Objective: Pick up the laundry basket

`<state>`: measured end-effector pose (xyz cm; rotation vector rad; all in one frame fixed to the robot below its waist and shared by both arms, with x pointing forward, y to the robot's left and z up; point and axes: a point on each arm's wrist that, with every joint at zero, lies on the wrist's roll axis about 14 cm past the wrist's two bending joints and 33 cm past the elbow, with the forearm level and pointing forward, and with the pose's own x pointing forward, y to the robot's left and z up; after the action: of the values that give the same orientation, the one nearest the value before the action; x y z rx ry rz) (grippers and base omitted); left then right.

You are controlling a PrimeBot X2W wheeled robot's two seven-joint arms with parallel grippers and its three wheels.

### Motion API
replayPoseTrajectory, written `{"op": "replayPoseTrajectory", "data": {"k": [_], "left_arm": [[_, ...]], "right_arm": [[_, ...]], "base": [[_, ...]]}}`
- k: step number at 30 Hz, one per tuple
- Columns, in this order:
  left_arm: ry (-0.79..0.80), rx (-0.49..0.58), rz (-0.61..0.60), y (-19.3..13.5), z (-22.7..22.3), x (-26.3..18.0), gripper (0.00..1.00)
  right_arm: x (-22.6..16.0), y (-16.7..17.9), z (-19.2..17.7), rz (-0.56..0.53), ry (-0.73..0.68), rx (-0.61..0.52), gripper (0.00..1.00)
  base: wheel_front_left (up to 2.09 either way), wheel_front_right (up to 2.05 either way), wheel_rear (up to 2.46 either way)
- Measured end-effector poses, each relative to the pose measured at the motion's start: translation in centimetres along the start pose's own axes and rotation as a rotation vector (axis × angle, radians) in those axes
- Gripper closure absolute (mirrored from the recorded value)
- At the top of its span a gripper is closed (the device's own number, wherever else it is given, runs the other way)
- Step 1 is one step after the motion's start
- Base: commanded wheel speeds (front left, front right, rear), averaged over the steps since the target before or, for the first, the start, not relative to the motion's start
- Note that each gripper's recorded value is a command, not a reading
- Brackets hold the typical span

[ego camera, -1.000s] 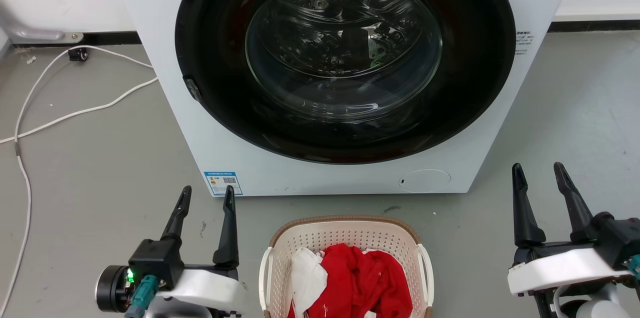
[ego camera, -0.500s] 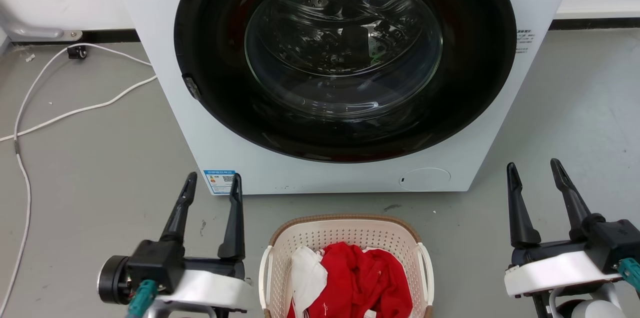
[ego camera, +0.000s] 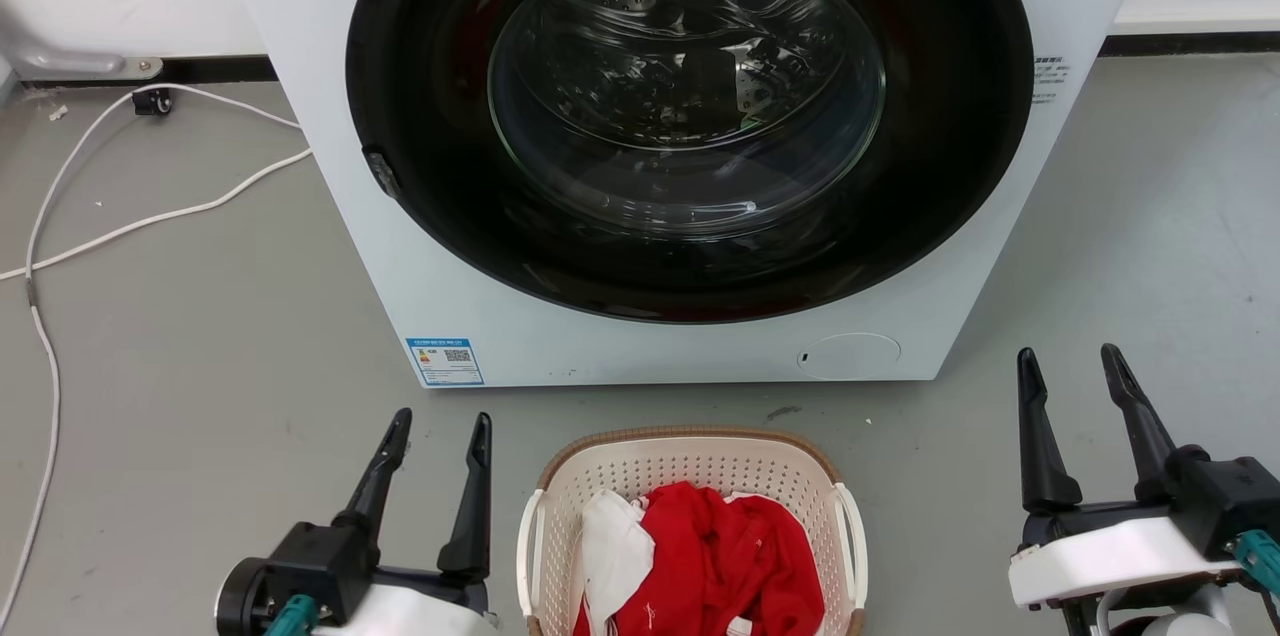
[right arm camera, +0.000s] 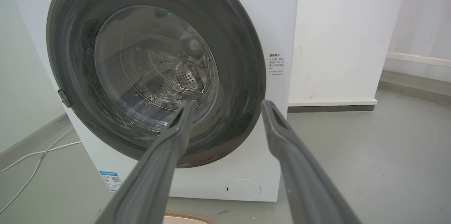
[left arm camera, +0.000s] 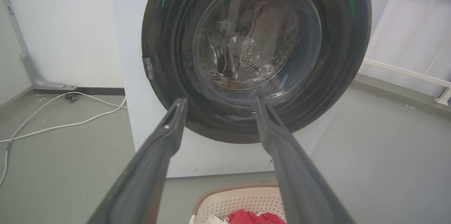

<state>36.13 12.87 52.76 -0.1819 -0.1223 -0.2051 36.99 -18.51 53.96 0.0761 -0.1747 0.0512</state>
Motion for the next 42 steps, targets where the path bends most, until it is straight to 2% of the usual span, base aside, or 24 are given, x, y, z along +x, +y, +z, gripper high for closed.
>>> {"op": "replayPoseTrajectory", "data": {"k": [14, 32, 42], "left_arm": [[0.002, 0.104, -0.041, -0.6, -0.5, 0.0, 0.00], [0.000, 0.111, -0.029, -0.2, -0.4, 0.0, 0.00], [0.061, 0.102, -0.019, 0.4, -2.5, 0.6, 0.00]], "right_arm": [[0.0, 0.6, -0.4, 0.030, 0.003, -0.081, 0.00], [0.0, 0.5, -0.7, 0.027, 0.014, -0.070, 0.00], [0.6, 0.1, -2.5, 0.018, 0.061, -0.063, 0.00]], "base": [[0.00, 0.00, 0.00], [0.00, 0.00, 0.00], [0.00, 0.00, 0.00]]}}
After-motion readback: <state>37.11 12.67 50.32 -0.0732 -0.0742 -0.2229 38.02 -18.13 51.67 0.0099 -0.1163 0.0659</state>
